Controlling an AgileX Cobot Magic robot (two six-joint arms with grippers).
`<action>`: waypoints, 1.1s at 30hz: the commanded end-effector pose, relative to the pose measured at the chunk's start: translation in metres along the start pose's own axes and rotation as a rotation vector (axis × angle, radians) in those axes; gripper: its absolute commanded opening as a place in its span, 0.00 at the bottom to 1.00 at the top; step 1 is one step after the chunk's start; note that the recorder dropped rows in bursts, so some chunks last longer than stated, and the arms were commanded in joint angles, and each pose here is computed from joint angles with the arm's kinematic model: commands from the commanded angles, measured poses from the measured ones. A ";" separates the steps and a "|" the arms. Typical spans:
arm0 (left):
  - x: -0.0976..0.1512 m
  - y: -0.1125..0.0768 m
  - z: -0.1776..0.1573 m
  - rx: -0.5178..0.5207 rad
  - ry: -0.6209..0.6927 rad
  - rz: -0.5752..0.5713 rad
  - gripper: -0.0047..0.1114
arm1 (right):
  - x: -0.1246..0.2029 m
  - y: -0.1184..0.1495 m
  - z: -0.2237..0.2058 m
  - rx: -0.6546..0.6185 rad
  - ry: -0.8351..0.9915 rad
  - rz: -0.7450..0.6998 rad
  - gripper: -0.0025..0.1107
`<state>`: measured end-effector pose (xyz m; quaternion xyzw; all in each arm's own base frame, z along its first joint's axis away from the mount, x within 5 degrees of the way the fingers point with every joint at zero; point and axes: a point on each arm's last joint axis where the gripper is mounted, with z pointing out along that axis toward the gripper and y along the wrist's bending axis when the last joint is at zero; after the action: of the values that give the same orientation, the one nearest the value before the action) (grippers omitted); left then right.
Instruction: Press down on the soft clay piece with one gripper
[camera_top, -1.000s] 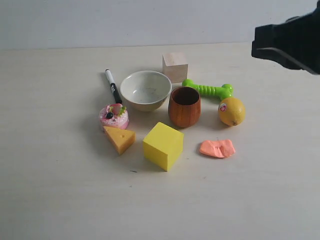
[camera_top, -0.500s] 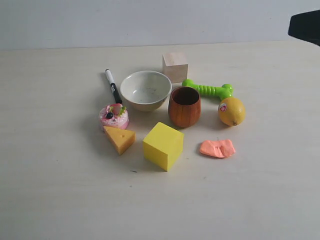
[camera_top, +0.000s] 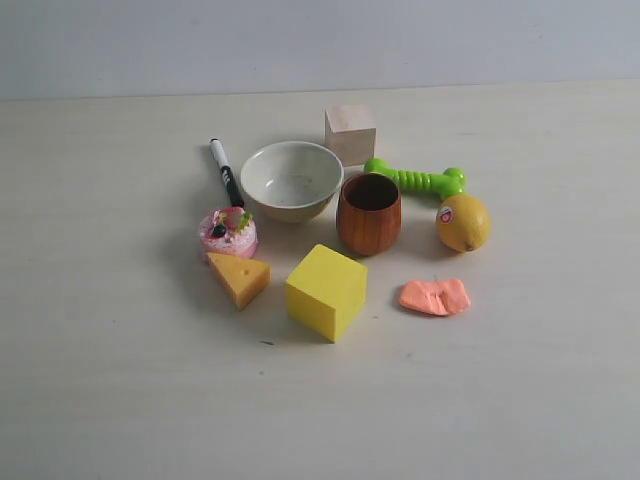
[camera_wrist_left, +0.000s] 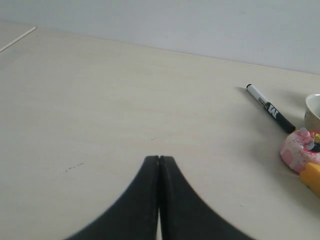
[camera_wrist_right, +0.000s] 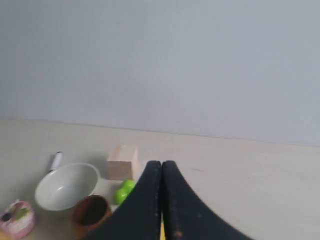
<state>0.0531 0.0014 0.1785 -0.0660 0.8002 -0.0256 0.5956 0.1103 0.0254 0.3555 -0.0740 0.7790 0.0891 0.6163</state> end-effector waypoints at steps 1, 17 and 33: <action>-0.002 0.000 -0.001 0.005 -0.018 -0.011 0.04 | 0.015 -0.015 -0.018 0.166 -0.035 0.047 0.02; -0.002 0.000 -0.001 0.005 -0.018 -0.011 0.04 | 0.101 -0.023 -0.026 0.291 0.000 0.053 0.02; -0.002 0.000 -0.001 0.005 -0.018 -0.011 0.04 | 0.176 -0.023 -0.021 0.303 -0.058 0.084 0.02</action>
<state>0.0531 0.0014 0.1785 -0.0660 0.8002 -0.0256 0.5956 0.0559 -0.0027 0.1907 0.0573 0.7653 0.0050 0.6411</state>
